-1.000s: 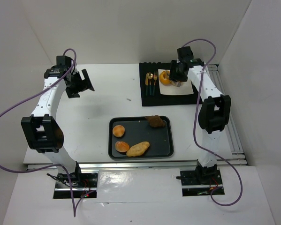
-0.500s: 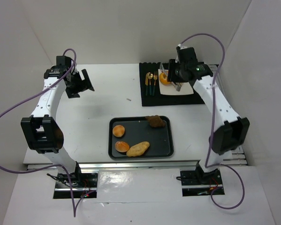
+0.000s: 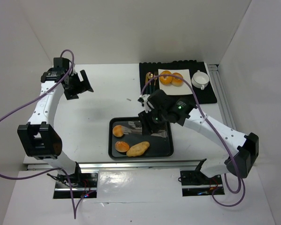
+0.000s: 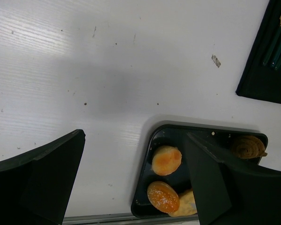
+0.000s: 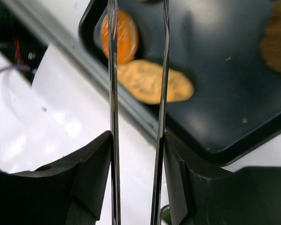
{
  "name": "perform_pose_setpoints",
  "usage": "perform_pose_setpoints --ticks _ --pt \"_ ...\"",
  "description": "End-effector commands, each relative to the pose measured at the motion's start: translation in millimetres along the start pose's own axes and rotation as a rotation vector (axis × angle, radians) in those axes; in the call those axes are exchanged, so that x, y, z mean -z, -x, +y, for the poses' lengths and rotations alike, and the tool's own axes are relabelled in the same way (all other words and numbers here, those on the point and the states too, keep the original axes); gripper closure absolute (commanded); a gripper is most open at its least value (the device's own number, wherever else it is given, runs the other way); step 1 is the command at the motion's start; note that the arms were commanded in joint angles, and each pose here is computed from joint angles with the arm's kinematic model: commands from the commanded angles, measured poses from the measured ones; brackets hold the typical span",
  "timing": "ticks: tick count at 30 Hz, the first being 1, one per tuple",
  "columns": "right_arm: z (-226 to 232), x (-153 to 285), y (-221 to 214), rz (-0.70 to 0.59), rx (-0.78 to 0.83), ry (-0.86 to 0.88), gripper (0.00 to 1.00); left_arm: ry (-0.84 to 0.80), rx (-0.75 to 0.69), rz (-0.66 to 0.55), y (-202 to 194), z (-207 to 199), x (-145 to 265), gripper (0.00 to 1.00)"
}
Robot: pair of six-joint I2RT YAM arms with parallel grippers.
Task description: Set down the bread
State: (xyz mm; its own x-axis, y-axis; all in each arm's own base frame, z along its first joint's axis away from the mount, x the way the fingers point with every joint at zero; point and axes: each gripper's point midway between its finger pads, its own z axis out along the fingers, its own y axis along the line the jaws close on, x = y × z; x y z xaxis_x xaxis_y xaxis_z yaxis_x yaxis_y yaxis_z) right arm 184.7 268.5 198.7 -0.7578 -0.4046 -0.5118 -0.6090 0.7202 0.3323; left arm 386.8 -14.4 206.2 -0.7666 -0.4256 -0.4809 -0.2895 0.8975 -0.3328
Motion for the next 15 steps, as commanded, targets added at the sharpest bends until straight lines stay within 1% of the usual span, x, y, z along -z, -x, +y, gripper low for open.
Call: perform_pose_setpoints --ticks 1,4,6,9,12,15 --pt "23 13 -18 0.044 0.037 0.086 0.46 -0.019 0.009 -0.03 0 -4 12 0.01" --pt "29 12 -27 0.085 0.061 0.124 0.46 -0.032 0.007 -0.034 0 -7 15 0.01" --pt "32 12 -28 0.09 0.08 0.145 0.46 -0.032 0.007 -0.034 0 -7 15 0.01" --pt "33 4 -37 0.149 0.088 0.153 0.43 -0.032 0.016 -0.034 0 -7 15 0.01" --pt "39 -1 -40 0.168 0.114 0.162 0.43 -0.029 0.018 -0.025 -2 -6 13 0.01" --pt "37 -5 -44 0.188 0.108 0.156 0.41 -0.029 0.018 -0.025 -2 -6 13 0.01"
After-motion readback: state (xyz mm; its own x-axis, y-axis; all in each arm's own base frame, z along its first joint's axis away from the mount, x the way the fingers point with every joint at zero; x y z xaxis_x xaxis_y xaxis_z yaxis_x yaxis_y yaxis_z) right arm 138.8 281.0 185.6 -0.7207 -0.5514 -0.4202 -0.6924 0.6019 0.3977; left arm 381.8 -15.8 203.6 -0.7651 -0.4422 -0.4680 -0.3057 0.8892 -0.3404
